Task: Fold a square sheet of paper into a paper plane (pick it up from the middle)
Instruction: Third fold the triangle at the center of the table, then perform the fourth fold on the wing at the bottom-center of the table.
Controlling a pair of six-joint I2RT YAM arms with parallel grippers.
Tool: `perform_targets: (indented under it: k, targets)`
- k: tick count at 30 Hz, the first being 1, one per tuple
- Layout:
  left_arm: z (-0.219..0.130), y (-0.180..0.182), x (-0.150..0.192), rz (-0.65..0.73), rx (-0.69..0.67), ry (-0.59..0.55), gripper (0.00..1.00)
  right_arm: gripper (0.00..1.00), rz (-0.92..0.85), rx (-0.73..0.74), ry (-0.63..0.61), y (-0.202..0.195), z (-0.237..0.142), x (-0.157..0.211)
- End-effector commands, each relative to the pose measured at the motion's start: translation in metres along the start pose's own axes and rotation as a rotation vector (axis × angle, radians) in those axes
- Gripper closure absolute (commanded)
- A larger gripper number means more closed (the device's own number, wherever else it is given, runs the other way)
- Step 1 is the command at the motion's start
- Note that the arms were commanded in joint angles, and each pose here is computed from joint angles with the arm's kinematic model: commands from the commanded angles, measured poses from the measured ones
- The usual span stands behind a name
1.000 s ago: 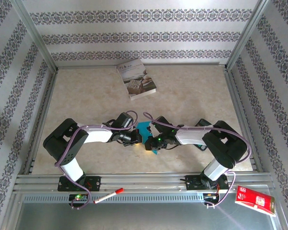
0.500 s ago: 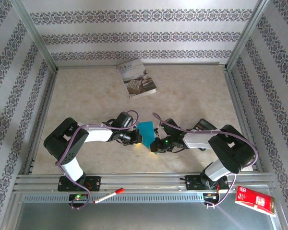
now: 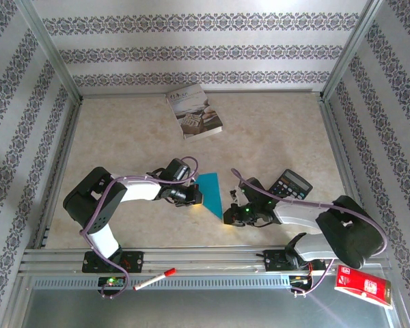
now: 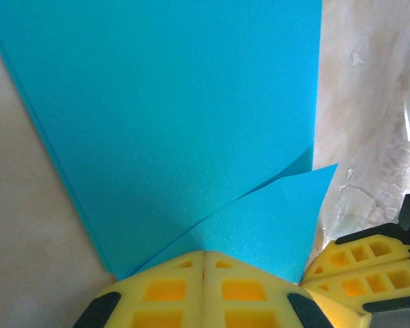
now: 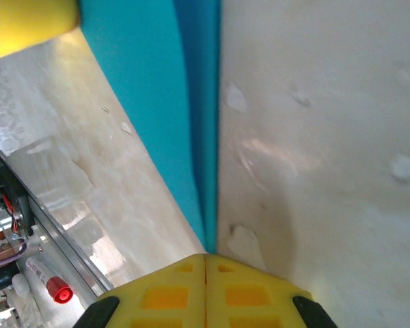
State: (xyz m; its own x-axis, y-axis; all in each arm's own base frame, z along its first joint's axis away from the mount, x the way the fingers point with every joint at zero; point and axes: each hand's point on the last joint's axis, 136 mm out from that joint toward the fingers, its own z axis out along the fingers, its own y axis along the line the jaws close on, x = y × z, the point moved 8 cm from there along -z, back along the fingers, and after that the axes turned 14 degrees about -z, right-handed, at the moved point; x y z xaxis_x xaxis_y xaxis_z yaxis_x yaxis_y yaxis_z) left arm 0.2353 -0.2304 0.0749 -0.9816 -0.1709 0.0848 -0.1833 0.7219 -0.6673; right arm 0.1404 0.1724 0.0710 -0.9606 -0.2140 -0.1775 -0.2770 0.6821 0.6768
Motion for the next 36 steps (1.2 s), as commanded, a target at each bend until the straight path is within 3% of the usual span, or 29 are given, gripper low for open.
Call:
perform_targets:
  k: [1,7,14,22,36]
  targets:
    - [0.003,0.041,-0.006,-0.08,-0.202,-0.034,1.0,0.94,0.053,0.037,0.018,-0.005,-0.01,0.011]
    - [-0.006,0.007,-0.016,-0.025,-0.098,-0.022,0.98,0.92,-0.129,-0.057,-0.137,0.043,-0.027,-0.048]
    - [-0.038,-0.036,-0.027,0.036,0.011,-0.056,0.82,0.92,-0.165,0.011,-0.203,0.044,-0.021,-0.092]
    - [-0.069,-0.021,-0.02,-0.036,0.026,-0.131,0.72,0.93,-0.125,0.026,-0.148,0.017,-0.007,-0.109]
    - [-0.052,-0.001,-0.008,-0.101,0.044,-0.072,0.63,0.95,-0.057,0.116,-0.089,-0.01,0.012,-0.103]
